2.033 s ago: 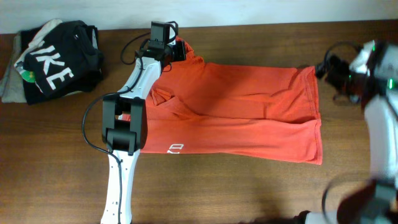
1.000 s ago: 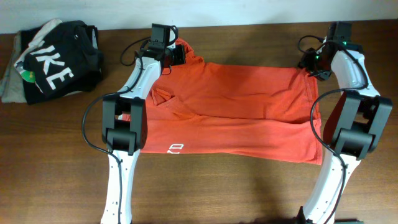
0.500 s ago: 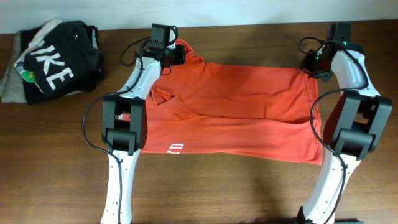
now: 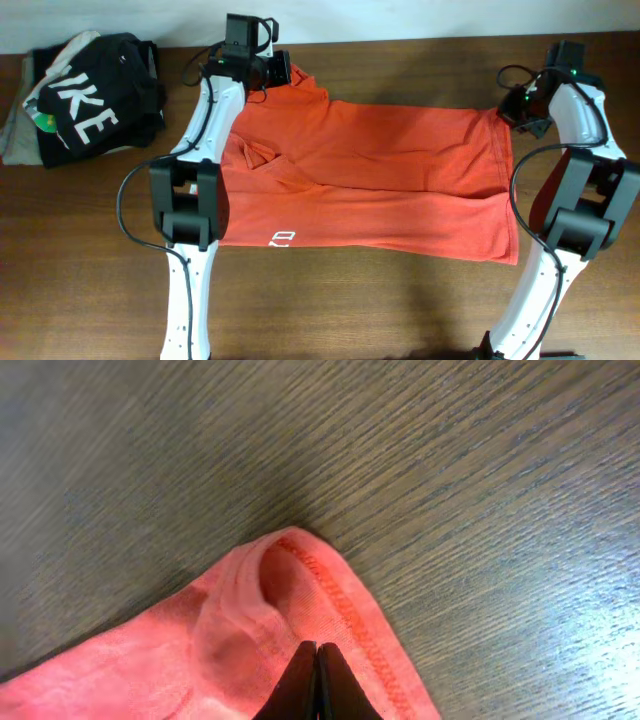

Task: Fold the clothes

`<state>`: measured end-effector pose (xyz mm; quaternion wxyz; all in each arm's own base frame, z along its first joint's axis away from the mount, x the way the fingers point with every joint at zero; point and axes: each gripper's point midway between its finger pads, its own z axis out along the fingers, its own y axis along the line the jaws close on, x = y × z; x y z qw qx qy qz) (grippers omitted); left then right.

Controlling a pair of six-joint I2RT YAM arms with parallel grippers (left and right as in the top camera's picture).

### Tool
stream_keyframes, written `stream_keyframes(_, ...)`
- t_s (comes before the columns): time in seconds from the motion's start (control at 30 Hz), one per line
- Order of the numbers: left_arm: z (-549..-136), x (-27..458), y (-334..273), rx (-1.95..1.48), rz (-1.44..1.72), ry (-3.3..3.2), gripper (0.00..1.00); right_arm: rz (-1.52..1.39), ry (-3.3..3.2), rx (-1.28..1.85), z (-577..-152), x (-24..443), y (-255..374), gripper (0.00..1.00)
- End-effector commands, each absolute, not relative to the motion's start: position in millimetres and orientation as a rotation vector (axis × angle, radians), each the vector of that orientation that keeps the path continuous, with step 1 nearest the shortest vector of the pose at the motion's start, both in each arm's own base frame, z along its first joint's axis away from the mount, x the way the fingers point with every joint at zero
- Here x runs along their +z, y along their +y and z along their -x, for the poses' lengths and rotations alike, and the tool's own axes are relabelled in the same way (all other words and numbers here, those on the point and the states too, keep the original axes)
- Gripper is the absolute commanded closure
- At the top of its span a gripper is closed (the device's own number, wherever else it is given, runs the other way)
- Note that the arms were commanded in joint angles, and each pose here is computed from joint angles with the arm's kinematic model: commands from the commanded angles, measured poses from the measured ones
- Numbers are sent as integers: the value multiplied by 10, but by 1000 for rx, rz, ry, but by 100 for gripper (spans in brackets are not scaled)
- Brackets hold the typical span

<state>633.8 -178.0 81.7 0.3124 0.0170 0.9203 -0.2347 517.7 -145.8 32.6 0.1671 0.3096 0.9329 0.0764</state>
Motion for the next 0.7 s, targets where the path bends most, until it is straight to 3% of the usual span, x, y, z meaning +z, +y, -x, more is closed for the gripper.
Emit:
stream_keyframes(0.0, -6309, 1450, -1724, -632, -70, 2349, 99, -827, 2558, 266, -5269, 926, -1408, 96)
stream_keyframes(0.07, -6258, 1403, -1690, -629, -58, 2382, 100, -817, 2575, 300, -5240, 927, -1353, 96)
stream_keyframes(0.1, -6237, 1379, -1679, -627, -54, 2396, 100, -784, 2581, 323, -5248, 933, -1317, 84)
stream_keyframes(0.13, -6223, 1359, -1649, -625, -46, 2408, 99, -773, 2584, 327, -5252, 929, -1308, 48)
stream_keyframes(0.17, -6215, 1348, -1635, -624, -42, 2414, 100, -755, 2586, 322, -5262, 917, -1314, 34)
stream_keyframes(0.2, -6208, 1339, -1634, -624, -41, 2419, 99, -747, 2585, 321, -5272, 907, -1318, 30)
stream_keyframes(0.33, -6206, 1334, -1627, -620, -39, 2421, 99, -739, 2582, 328, -5371, 717, -1315, 33)
stream_keyframes(0.43, -6205, 1324, -1616, -606, -48, 2423, 99, -713, 2573, 334, -5446, 678, -1255, 46)
stream_keyframes(0.67, -6203, 1322, -1615, -605, -47, 2425, 99, -727, 2628, 220, -5425, 408, -1255, 45)
